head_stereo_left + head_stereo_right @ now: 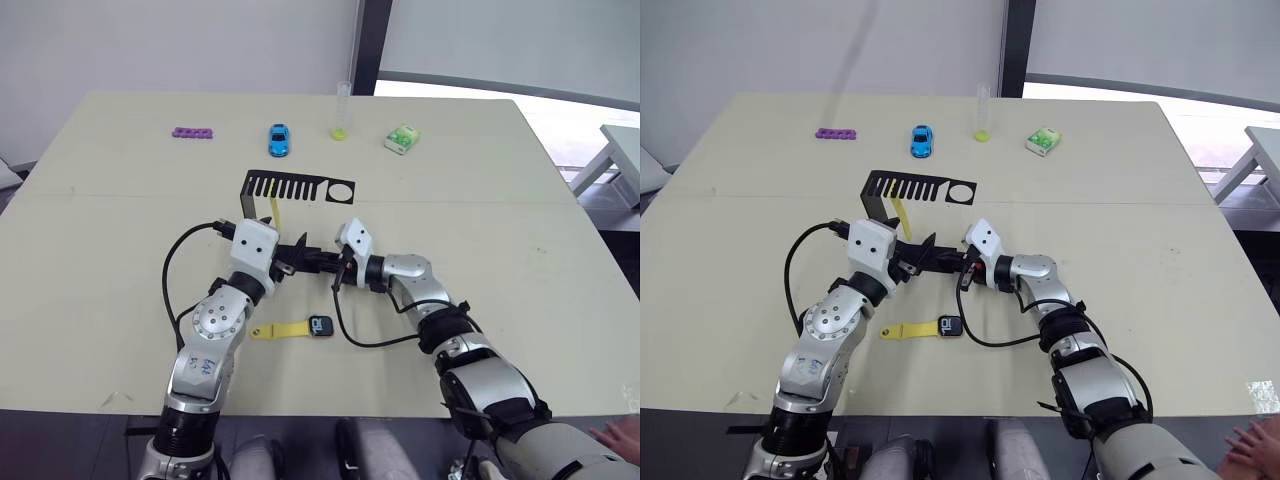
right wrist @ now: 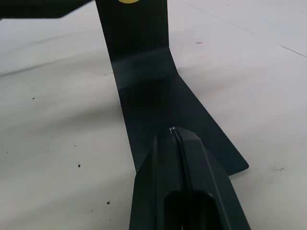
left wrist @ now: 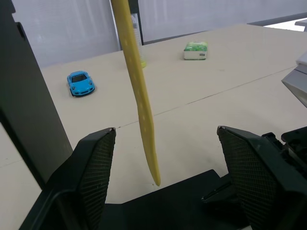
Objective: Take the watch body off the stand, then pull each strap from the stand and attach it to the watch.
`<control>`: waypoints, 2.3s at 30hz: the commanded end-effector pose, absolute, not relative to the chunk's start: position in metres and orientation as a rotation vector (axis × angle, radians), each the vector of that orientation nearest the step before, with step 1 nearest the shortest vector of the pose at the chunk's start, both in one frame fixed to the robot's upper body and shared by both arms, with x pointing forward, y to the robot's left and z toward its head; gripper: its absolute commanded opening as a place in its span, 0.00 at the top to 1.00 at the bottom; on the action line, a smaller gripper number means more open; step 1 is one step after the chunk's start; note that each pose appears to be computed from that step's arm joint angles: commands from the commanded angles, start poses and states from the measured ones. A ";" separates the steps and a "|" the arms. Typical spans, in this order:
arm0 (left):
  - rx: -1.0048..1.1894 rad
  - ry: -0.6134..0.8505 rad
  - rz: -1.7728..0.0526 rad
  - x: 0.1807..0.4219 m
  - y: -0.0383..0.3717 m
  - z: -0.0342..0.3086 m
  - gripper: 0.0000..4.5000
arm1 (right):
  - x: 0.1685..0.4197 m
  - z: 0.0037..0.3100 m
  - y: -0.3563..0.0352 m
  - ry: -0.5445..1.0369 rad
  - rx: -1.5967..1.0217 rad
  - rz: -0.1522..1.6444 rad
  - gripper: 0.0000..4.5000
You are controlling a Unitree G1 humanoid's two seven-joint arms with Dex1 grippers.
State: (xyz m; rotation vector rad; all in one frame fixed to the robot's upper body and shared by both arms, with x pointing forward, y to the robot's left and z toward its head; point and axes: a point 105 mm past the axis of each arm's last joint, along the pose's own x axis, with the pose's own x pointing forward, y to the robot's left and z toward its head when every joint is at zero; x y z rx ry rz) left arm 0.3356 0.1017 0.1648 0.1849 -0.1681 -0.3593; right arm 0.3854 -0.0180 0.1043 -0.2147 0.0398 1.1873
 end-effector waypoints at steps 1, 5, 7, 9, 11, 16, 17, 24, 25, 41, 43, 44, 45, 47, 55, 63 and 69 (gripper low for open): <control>0.192 -0.266 -0.356 0.335 0.098 0.185 0.37 | 0.377 0.086 -0.016 0.109 -0.216 1.221 1.00; 0.198 -0.264 -0.358 0.339 0.096 0.182 0.81 | 0.376 0.086 -0.015 0.108 -0.213 1.221 1.00; 0.207 -0.264 -0.339 0.343 0.098 0.182 0.99 | 0.376 0.085 -0.013 0.108 -0.212 1.223 1.00; 0.209 -0.262 -0.326 0.345 0.100 0.181 0.99 | 0.375 0.084 -0.012 0.109 -0.211 1.224 1.00; 0.208 -0.265 -0.313 0.345 0.102 0.181 0.99 | 0.375 0.084 -0.011 0.109 -0.210 1.225 1.00; 0.214 -0.291 -0.298 0.344 0.105 0.185 0.99 | 0.375 0.084 -0.010 0.108 -0.206 1.226 1.00; 0.218 -0.303 -0.298 0.343 0.104 0.187 0.99 | 0.375 0.083 -0.010 0.109 -0.205 1.227 1.00; 0.222 -0.360 -0.245 0.339 0.110 0.199 0.99 | 0.374 0.083 -0.010 0.106 -0.198 1.226 1.00; 0.219 -0.364 -0.245 0.338 0.110 0.200 0.99 | 0.374 0.083 -0.010 0.105 -0.196 1.224 1.00; 0.210 -0.411 -0.336 0.318 0.105 0.205 0.99 | 0.378 0.082 -0.011 0.097 -0.194 1.181 1.00; 0.211 -0.415 -0.364 0.312 0.103 0.205 0.99 | 0.378 0.083 -0.011 0.094 -0.190 1.180 1.00; 0.212 -0.416 -0.376 0.310 0.102 0.204 0.99 | 0.378 0.083 -0.011 0.094 -0.189 1.180 1.00; 0.220 -0.419 -0.385 0.307 0.101 0.204 0.99 | 0.378 0.083 -0.011 0.093 -0.188 1.181 1.00; 0.224 -0.415 -0.391 0.303 0.101 0.202 0.99 | 0.378 0.084 -0.012 0.092 -0.187 1.181 1.00; 0.219 -0.414 -0.394 0.297 0.105 0.201 0.99 | 0.377 0.089 -0.011 0.070 -0.173 1.188 1.00; 0.249 -0.422 -0.579 0.273 0.129 0.206 0.99 | 0.372 0.124 -0.037 -0.048 -0.168 1.201 1.00; 0.276 -0.285 -0.766 0.248 0.169 0.203 0.99 | 0.346 0.159 -0.093 -0.161 -0.149 1.143 1.00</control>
